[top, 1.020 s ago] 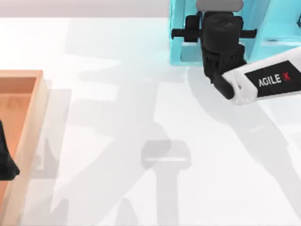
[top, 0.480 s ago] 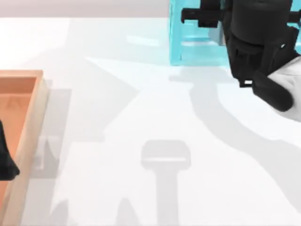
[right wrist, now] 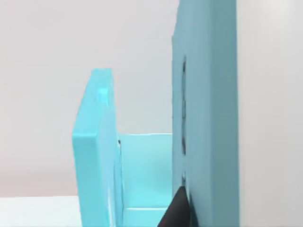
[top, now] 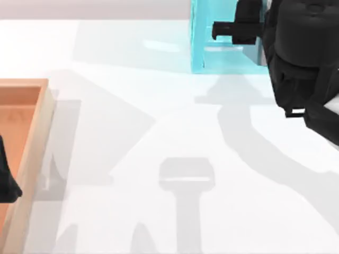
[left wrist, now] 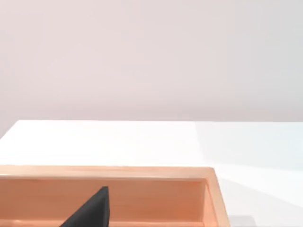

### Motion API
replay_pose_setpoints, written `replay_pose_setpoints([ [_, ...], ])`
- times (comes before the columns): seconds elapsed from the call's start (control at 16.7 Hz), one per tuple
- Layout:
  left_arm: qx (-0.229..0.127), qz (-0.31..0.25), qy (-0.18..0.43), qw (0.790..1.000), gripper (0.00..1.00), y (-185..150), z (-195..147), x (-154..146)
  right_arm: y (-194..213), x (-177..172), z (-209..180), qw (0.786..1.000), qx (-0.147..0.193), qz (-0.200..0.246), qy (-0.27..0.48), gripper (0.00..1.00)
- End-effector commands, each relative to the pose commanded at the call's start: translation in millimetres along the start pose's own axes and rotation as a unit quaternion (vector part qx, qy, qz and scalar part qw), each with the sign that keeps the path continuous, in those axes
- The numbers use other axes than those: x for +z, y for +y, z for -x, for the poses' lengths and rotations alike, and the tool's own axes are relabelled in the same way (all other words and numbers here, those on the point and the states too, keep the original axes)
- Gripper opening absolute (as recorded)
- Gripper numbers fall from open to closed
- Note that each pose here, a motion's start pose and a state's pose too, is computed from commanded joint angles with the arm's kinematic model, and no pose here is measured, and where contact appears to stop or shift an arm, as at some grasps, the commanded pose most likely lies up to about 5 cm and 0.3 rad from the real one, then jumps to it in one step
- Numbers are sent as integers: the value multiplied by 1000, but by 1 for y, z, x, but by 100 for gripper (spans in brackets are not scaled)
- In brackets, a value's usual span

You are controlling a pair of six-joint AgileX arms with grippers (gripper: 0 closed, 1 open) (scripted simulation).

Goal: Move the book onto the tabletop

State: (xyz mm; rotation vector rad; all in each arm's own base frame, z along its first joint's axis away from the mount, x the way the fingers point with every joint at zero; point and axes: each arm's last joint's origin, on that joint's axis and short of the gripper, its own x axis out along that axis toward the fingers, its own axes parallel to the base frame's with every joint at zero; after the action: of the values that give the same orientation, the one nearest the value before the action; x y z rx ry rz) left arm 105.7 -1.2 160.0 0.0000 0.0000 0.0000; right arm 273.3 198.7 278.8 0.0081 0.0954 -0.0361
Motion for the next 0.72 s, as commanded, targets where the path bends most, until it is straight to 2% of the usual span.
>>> replay_pose_setpoints([
  [0.18,0,0,0,1000,100,0,0,0,4,-4,-1,1000,-1,11,7,0],
  [0.3,0,0,0,1000,100,0,0,0,22,-16,5,998,2,54,30,0],
  [0.42,0,0,0,1000,100,0,0,0,51,-36,20,990,14,129,61,0],
  [0.54,0,0,0,1000,100,0,0,0,85,-62,49,968,38,230,88,0],
  [0.72,0,0,0,1000,100,0,0,0,126,-103,105,908,71,400,100,0],
])
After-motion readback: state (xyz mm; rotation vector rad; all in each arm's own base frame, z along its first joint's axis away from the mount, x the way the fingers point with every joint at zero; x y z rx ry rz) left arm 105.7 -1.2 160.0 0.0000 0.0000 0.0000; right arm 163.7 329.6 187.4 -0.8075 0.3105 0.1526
